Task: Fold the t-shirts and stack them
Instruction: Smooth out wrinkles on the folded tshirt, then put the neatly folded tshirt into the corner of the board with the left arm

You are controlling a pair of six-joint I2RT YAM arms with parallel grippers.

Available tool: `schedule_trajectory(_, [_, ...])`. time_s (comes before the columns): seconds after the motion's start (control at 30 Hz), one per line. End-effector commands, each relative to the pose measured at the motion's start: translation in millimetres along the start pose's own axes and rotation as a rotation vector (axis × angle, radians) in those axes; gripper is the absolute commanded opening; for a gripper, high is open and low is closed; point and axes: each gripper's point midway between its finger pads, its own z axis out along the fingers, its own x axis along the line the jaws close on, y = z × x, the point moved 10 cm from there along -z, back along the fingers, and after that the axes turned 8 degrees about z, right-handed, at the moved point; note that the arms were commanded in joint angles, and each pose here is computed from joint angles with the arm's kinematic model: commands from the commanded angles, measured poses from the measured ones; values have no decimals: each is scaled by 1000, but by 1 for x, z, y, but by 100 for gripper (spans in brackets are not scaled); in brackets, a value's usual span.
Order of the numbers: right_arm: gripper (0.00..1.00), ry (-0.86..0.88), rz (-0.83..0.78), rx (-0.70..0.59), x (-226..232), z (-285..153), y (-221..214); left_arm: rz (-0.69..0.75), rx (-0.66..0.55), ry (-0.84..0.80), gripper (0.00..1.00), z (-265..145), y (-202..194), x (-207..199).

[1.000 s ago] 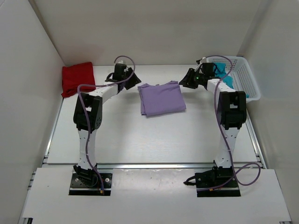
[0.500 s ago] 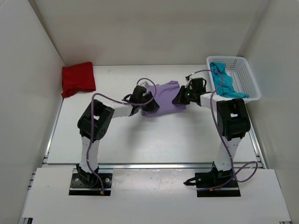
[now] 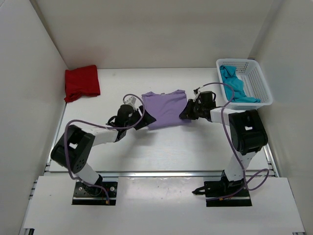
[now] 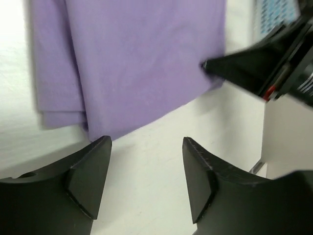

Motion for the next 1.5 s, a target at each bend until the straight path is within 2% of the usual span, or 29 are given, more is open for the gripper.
schedule_trajectory(0.0, [15,63,-91,-102,29,-23,10,40,-127,52,73,-21,31,7])
schedule_trajectory(0.07, [37,104,-113,-132,39,-37,8,12,-148,121,79,-23,41,31])
schedule_trajectory(0.1, [43,107,-111,-141,40,-40,7,19,-157,134,80,-22,47,36])
schedule_trajectory(0.2, [45,146,-147,-156,52,-53,0,-5,-122,164,80,-8,53,58])
schedule_trajectory(0.4, [45,174,-162,-154,55,-69,-22,40,6,97,84,37,46,61])
schedule_trajectory(0.43, [44,181,-170,-171,56,-71,-21,50,10,69,84,44,52,52])
schedule_trajectory(0.5, [44,177,-161,-157,51,-72,-27,43,54,93,81,61,44,61])
schedule_trajectory(0.57, [44,188,-156,-154,50,-75,-30,57,76,95,69,75,41,56])
schedule_trajectory(0.63, [43,205,-165,-178,53,-83,-30,65,70,82,41,90,47,47])
schedule_trajectory(0.73, [42,221,-153,-175,48,-90,-37,83,58,56,17,107,56,26])
schedule_trajectory(0.83, [41,238,-145,-178,44,-96,-43,108,12,-24,3,117,80,-9])
schedule_trajectory(0.93, [41,238,-121,-183,34,-102,-51,129,-44,-80,0,117,121,-38])
schedule_trajectory(1.03, [41,232,-102,-190,26,-108,-57,167,-115,-104,0,106,178,-54])
schedule_trajectory(1.17, [41,225,-92,-185,20,-111,-61,148,-247,-89,0,58,257,-39])
schedule_trajectory(1.33, [41,224,-99,-147,19,-106,-67,41,-465,0,0,-25,320,28])
schedule_trajectory(1.37, [42,229,-105,-141,20,-104,-66,6,-518,38,0,-49,330,53])
schedule_trajectory(1.43, [41,232,-100,-109,19,-99,-71,-61,-592,102,2,-82,335,98])
schedule_trajectory(1.47, [41,240,-105,-99,19,-98,-73,-98,-617,137,4,-90,334,108])
